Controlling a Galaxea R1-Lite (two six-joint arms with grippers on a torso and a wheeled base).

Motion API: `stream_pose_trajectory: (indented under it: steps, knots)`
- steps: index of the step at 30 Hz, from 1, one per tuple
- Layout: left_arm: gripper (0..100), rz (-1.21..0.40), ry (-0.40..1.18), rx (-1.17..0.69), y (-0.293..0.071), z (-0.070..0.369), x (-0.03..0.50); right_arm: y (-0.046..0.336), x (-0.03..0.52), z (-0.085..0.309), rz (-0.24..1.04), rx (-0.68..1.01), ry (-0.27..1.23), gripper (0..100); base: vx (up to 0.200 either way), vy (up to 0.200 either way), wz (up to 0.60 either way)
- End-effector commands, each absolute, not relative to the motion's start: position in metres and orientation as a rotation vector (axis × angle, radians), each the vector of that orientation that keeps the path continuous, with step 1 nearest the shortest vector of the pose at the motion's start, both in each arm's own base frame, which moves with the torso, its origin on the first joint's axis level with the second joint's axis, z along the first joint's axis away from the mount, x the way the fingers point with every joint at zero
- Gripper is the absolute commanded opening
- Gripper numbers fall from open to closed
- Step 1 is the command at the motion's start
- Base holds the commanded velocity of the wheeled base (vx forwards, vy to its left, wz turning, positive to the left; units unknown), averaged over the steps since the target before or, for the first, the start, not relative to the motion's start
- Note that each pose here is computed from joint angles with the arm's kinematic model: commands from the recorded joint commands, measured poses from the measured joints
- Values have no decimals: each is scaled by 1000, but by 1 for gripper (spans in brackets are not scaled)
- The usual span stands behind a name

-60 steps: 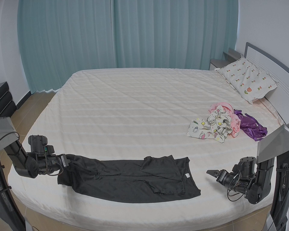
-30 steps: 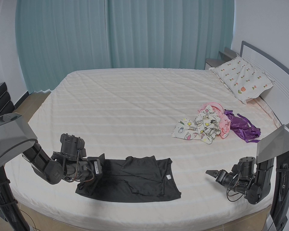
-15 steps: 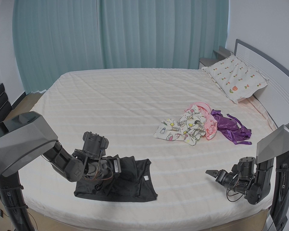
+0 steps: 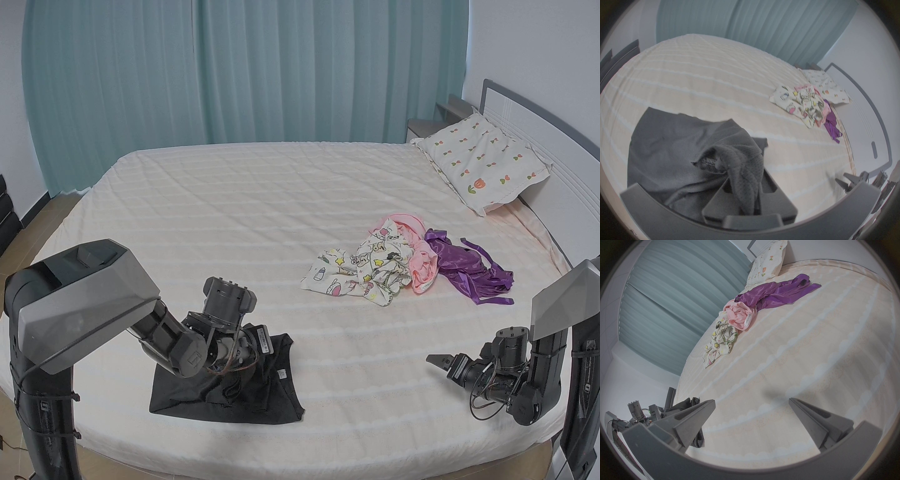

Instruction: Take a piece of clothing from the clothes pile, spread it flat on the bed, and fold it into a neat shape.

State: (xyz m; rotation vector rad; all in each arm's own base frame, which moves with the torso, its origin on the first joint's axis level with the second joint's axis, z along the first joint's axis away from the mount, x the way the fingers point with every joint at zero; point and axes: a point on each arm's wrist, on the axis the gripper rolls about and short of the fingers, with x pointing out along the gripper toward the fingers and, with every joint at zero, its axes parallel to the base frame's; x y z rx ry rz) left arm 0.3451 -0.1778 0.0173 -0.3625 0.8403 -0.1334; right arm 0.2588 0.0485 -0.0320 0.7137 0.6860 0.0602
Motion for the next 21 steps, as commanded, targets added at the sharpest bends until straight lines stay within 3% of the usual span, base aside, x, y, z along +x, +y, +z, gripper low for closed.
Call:
stream_pose_trajectory:
  steps: [1, 2, 3, 11, 21]
  knots:
    - [0, -147, 871, -348, -188, 12, 342, 48, 259, -33, 59, 713, 690, 100, 0, 0, 0]
    - [0, -145, 881, -344, -190, 11, 342, 49, 259, -34, 60, 712, 692, 100, 0, 0, 0]
    - [100, -147, 884, -343, -191, 11, 342, 49, 259, -34, 60, 712, 692, 100, 0, 0, 0]
    - [100, -164, 889, -359, -203, 15, 334, 49, 258, -35, 58, 712, 695, 100, 0, 0, 0]
    - [100, -150, 823, -512, -186, 62, 317, 49, 258, -35, 58, 711, 697, 100, 0, 0, 0]
